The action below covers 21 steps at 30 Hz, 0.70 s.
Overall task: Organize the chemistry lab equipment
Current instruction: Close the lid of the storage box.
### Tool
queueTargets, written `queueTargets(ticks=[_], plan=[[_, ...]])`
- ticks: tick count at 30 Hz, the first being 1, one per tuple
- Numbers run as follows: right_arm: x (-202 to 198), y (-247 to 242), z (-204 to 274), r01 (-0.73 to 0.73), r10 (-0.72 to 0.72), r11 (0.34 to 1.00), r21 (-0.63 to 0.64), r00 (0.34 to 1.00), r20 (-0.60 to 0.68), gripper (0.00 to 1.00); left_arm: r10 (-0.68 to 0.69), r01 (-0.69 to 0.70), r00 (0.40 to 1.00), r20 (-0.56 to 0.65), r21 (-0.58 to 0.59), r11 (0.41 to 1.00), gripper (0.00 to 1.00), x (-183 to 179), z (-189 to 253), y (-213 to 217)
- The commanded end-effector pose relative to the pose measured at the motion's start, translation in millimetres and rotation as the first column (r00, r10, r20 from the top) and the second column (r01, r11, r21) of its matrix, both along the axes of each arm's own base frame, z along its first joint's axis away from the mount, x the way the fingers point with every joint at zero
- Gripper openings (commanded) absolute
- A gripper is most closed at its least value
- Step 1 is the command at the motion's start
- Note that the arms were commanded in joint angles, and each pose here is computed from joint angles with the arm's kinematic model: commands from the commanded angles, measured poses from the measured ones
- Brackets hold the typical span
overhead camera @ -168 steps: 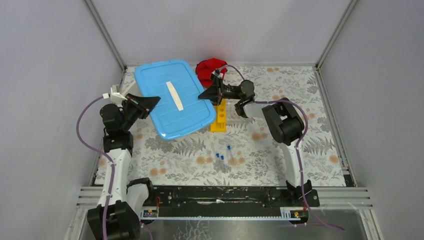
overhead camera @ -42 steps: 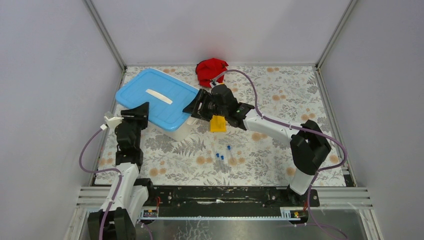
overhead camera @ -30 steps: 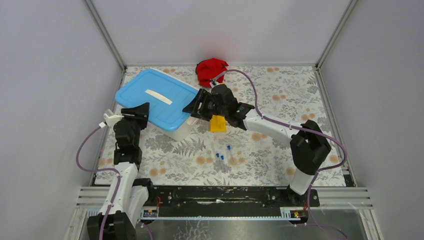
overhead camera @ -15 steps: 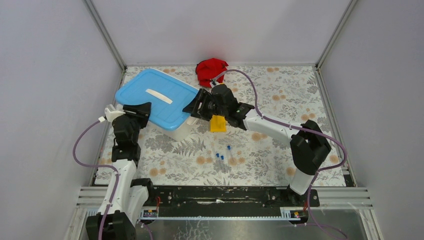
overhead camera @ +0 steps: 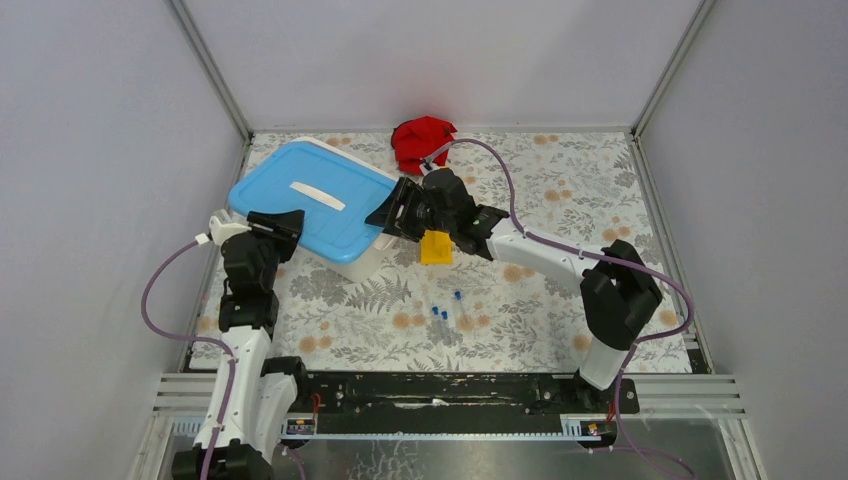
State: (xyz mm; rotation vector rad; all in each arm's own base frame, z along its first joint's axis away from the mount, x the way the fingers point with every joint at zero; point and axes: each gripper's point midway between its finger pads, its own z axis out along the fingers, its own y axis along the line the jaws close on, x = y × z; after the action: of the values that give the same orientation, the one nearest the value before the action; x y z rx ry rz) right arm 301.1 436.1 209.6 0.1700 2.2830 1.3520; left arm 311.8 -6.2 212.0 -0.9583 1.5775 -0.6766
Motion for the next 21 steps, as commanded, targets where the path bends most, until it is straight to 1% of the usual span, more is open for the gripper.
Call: queueTargets(ticks=[1,3,9,14,21], plan=[[8,5,41,0.009,-0.014,0.997,0.077,0.998,0.067,0.61,-0.001,0.004,0.998,-0.063,0.041,0.999,0.61,-8,-10,1],[8,5,41,0.007,-0.013,0.997,0.078,0.998,0.068,0.61,-0.003,0.007,0.997,-0.073,0.046,0.999,0.61,-8,-12,1],[9,6,42,0.009,-0.014,0.997,0.079,0.998,0.069,0.61,-0.007,0.013,0.995,-0.1,0.061,0.998,0.75,-8,-16,2],[11,8,44,0.007,-0.012,0.996,0.084,0.998,0.069,0.61,-0.01,0.019,0.991,-0.131,0.073,0.997,0.77,-8,-17,3],[13,8,44,0.009,-0.014,0.997,0.078,0.998,0.066,0.61,-0.017,0.032,0.983,-0.18,0.08,0.996,0.78,-12,-23,3]])
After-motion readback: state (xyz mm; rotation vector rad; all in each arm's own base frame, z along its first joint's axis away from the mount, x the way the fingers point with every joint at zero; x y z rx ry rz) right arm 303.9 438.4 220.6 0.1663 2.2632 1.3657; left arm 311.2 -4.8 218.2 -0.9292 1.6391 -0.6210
